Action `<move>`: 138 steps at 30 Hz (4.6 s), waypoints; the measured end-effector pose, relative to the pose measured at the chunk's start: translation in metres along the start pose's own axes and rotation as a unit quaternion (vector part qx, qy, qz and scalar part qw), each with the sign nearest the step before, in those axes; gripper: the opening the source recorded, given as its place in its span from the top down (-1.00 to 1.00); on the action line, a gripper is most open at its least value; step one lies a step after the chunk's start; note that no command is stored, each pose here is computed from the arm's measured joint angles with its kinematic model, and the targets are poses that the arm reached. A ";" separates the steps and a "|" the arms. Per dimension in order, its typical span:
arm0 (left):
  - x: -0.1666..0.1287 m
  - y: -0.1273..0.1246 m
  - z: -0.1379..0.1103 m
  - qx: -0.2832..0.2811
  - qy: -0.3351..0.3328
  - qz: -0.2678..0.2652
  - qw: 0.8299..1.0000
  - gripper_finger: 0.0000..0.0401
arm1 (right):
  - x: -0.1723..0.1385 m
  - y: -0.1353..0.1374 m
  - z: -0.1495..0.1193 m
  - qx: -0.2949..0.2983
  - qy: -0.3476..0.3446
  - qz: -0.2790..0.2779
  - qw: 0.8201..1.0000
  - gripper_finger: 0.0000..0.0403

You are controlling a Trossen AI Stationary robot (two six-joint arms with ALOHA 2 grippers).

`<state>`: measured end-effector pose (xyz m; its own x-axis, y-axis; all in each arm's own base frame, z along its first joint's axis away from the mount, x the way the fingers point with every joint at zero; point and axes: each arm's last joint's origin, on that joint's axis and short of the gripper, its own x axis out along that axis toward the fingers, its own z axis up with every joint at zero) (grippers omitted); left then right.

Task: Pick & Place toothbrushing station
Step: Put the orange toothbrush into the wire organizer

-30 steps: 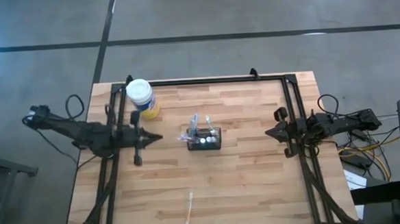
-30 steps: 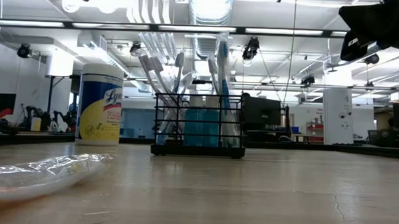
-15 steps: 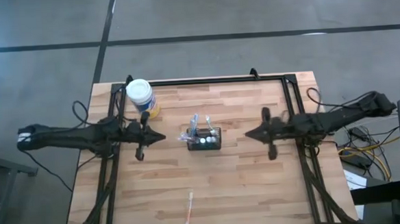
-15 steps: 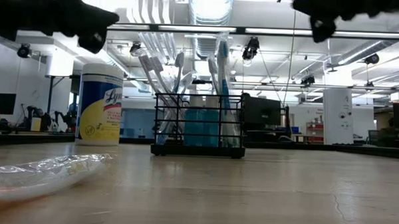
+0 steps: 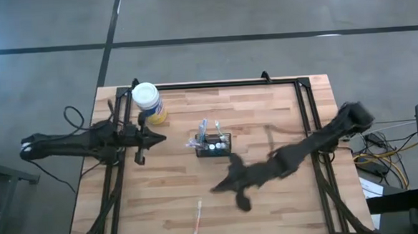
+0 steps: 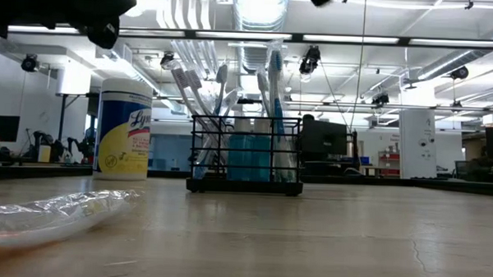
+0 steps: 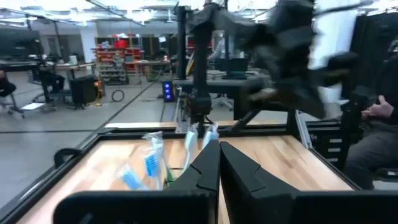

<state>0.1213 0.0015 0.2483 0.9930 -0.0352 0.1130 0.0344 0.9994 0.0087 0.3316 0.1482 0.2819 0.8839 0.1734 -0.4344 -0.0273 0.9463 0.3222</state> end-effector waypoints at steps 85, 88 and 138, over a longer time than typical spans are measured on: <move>-0.030 -0.002 0.014 -0.003 0.092 0.005 0.996 0.94 | 0.208 -0.027 -0.066 0.347 0.333 -0.266 0.835 0.28; -0.030 -0.002 0.014 -0.003 0.092 0.005 0.996 0.94 | 0.204 -0.033 -0.063 0.328 0.349 -0.280 0.832 0.38; -0.030 -0.002 0.012 -0.005 0.102 0.005 0.995 0.94 | 0.211 -0.042 -0.063 0.323 0.390 -0.281 0.816 0.07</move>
<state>0.0904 0.0009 0.2565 0.9956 -0.0253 -0.0901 0.0253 0.9997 -0.0013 0.4897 0.1625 0.1240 0.0998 0.1211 -0.9876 0.7533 0.6393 0.1546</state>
